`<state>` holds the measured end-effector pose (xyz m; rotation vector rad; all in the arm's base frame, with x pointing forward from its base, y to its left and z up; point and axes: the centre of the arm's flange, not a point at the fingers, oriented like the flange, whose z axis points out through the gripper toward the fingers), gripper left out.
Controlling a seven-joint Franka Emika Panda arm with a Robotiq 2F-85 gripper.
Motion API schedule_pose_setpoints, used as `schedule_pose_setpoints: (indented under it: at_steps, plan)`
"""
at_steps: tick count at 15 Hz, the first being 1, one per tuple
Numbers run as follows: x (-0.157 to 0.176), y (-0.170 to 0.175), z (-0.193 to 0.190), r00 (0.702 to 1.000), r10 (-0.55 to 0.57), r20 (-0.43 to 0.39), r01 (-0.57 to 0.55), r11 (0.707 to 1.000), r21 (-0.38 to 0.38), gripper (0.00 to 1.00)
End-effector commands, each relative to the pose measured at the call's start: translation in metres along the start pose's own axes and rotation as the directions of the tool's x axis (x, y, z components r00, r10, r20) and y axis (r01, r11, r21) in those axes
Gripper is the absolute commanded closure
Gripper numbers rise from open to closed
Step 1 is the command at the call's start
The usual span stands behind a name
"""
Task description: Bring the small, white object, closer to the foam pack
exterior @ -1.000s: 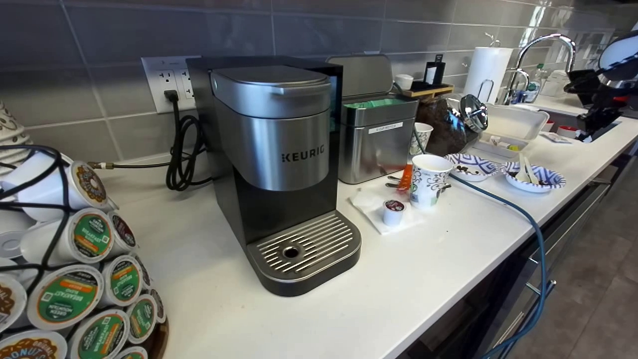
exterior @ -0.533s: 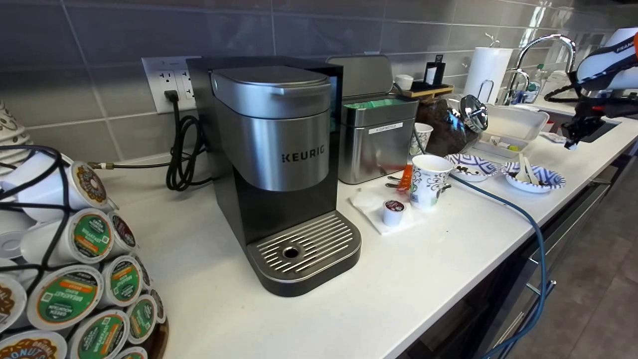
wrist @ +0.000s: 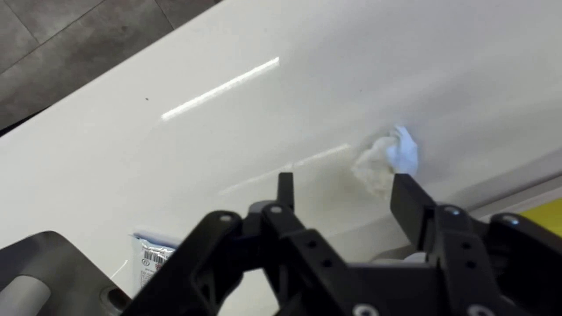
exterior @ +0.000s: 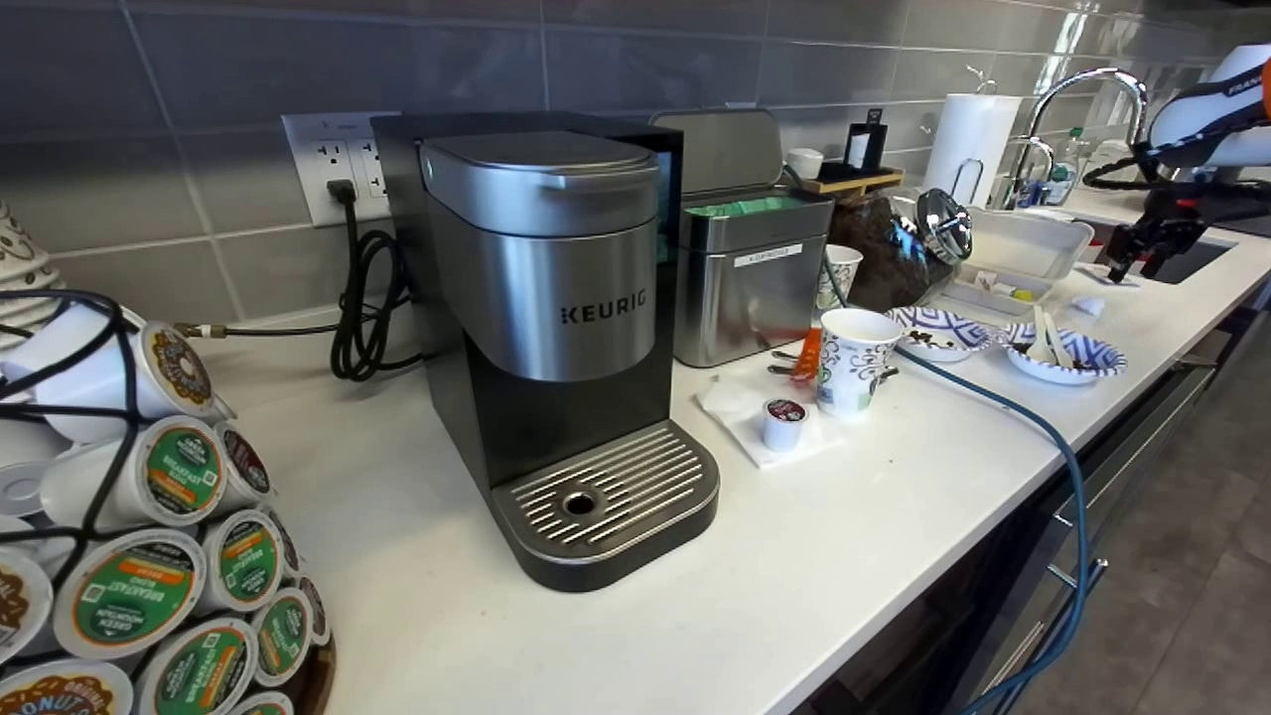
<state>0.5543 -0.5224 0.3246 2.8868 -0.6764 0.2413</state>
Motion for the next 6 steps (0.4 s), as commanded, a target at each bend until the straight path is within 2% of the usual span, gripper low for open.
schedule_pose_setpoints:
  at_steps: [1, 2, 4, 5, 6]
  plan:
    - [-0.008, 0.007, -0.021, 0.999, -0.017, 0.030, 0.016, 0.999, 0.046, 0.08]
    - [-0.014, 0.005, -0.026, 0.997, -0.052, 0.053, 0.049, 0.997, 0.063, 0.01]
    - [-0.034, -0.005, -0.037, 0.983, -0.165, 0.076, 0.156, 0.981, 0.118, 0.00]
    - [-0.008, 0.001, -0.022, 0.994, -0.093, 0.051, 0.090, 0.995, 0.049, 0.00]
    - [-0.009, 0.000, -0.027, 0.993, -0.104, 0.050, 0.101, 0.993, 0.054, 0.00]
